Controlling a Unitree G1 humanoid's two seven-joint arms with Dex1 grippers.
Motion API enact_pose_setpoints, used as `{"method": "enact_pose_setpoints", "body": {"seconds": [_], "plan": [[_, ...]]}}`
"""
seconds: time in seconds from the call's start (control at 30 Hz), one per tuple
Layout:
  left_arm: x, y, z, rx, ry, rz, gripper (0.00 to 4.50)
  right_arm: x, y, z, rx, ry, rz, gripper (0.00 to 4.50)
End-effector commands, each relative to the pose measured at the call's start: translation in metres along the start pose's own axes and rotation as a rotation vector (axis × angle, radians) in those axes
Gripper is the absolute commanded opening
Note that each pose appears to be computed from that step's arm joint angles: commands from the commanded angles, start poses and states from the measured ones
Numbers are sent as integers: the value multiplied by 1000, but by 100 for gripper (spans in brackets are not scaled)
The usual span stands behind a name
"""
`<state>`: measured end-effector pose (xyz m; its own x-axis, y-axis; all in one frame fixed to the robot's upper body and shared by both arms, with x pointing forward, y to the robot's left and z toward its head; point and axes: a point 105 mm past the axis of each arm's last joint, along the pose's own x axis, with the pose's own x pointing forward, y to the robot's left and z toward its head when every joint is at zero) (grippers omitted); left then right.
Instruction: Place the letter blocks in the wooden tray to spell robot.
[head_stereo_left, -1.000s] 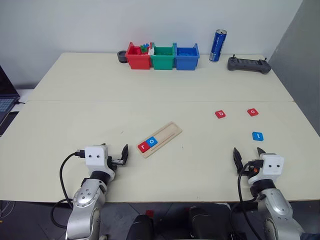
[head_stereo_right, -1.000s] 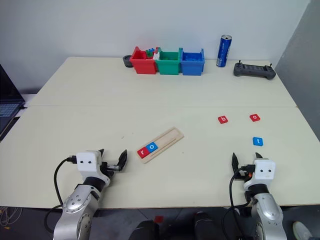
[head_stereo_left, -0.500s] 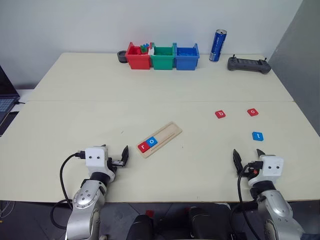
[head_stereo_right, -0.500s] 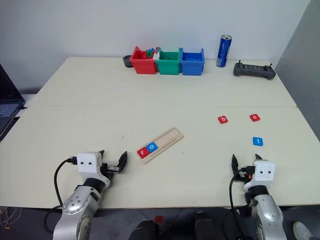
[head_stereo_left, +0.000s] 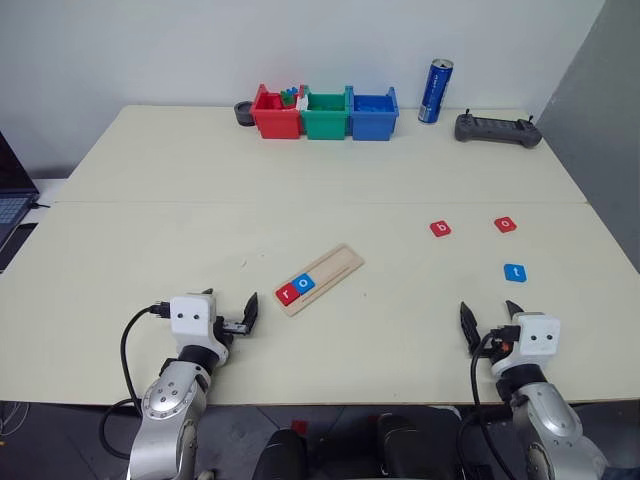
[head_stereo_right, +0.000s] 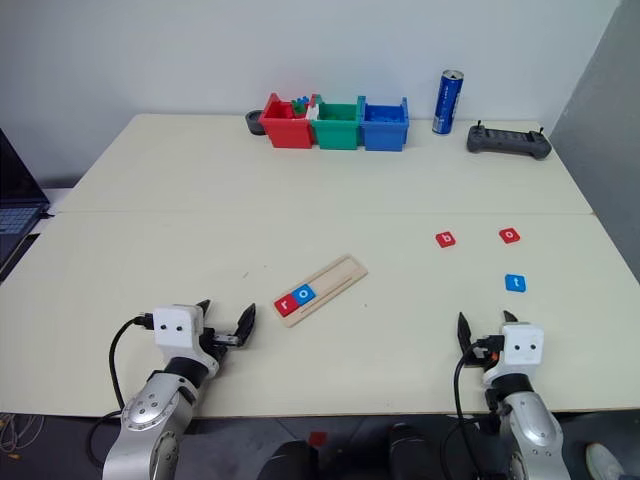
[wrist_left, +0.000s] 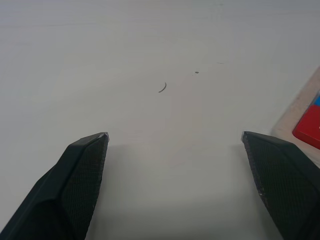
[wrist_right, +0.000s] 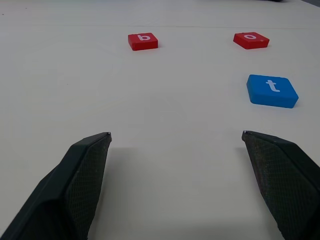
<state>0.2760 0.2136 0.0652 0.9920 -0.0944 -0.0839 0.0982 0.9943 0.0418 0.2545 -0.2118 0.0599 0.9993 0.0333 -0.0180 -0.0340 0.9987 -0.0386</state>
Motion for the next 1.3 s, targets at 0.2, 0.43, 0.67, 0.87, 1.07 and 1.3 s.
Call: {"method": "enact_pose_setpoints", "body": {"seconds": [0.2, 0.43, 0.67, 0.87, 1.07, 1.3], "plan": [[-1, -17, 19, -64, -74, -168, 450, -1, 3, 11, -31, -38, 33, 446], [5, -34, 29, -4, -52, -353, 450, -1, 37, 23, 36, -21, 327, 446], [18, -51, 34, 87, 20, -541, 450, -35, 100, 58, -60, 78, 938, 446], [27, -54, 32, 153, 81, -588, 450, -41, 107, 74, -120, 92, 1048, 446], [26, -68, 29, 198, 121, -656, 450, -47, 109, 71, -140, 105, 1086, 446], [25, -73, 20, 251, 230, -709, 450, -55, 109, 68, -151, 111, 1114, 446]]}}
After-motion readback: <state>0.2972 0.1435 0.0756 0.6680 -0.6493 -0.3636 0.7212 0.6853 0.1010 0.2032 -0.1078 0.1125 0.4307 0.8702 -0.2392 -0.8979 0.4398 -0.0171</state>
